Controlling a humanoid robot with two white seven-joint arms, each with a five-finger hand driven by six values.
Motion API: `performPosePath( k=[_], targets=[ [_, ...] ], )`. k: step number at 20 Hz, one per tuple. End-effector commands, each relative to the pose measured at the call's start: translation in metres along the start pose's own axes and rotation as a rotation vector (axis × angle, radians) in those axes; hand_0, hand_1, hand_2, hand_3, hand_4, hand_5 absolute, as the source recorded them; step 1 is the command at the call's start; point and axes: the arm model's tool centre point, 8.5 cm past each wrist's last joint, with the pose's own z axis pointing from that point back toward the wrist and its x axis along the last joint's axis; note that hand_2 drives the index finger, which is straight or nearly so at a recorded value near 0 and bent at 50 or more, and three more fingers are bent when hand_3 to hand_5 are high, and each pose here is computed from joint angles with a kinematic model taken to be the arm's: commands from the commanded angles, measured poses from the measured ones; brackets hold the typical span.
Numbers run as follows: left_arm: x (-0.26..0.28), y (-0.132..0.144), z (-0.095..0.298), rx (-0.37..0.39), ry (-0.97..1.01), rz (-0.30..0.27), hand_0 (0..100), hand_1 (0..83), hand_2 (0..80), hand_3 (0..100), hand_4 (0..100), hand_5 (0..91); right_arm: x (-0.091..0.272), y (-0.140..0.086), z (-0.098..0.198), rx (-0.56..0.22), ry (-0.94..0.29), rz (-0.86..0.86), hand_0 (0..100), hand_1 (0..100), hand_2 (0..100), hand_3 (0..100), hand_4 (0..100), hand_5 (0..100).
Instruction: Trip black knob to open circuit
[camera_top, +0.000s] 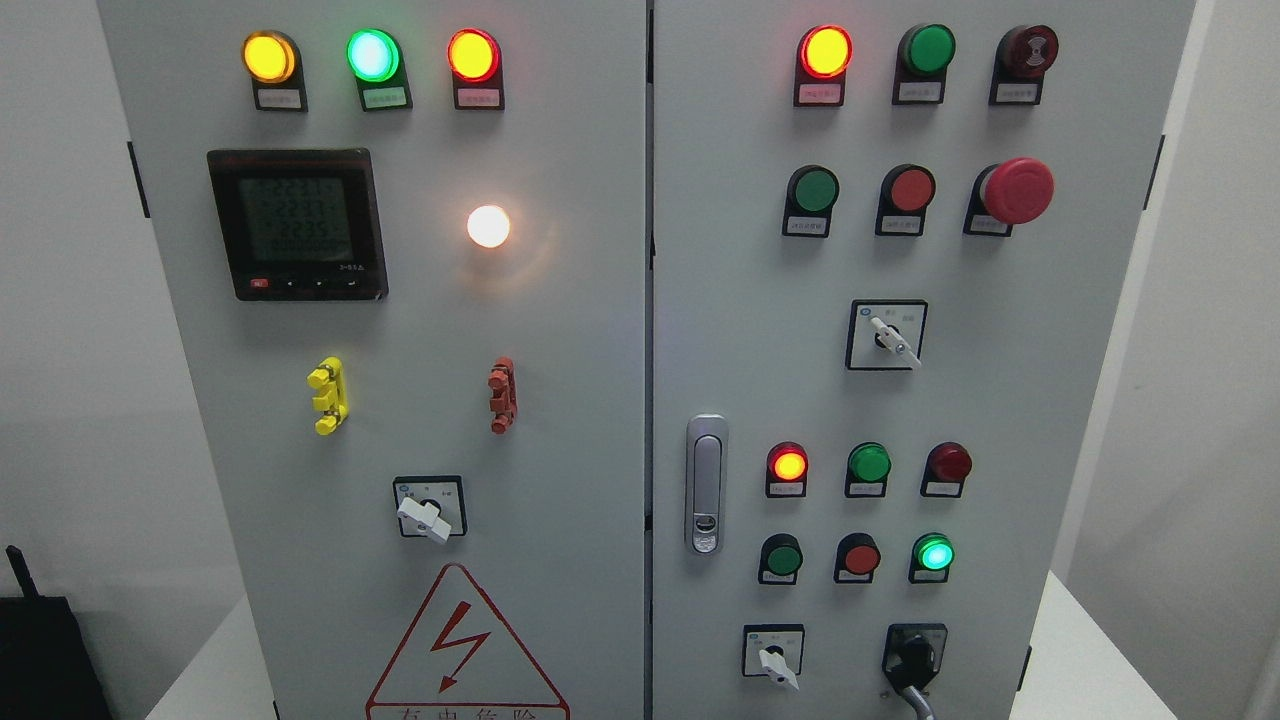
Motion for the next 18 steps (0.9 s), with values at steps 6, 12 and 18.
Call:
performPosePath(
  k=[6, 12, 18],
  targets=[
    [-0.0001, -0.0001, 0.0000, -0.001, 0.002, -0.023, 12, 38.9, 0.0, 0, 0, 0.0, 0.0019, 0.0010, -0.0013, -0.007, -0.010, -0.028, 0, 0, 0, 100, 98, 100],
    [-0.0001, -0.0001, 0.0000, -0.001, 0.002, -0.023, 12, 38.9, 0.0, 0, 0, 0.0, 0.0020, -0.0001, -0.0009, -0.010, -0.010, -0.027, 0, 0, 0, 100, 98, 100],
    [-0.0001, -0.0001, 0.0000, -0.001, 0.002, -0.023, 12, 38.9, 0.0, 0, 0, 0.0, 0.0000, -0.0010, 0.0014, -0.011, -0.004, -0.026, 0, 0, 0, 100, 98, 100]
  ],
)
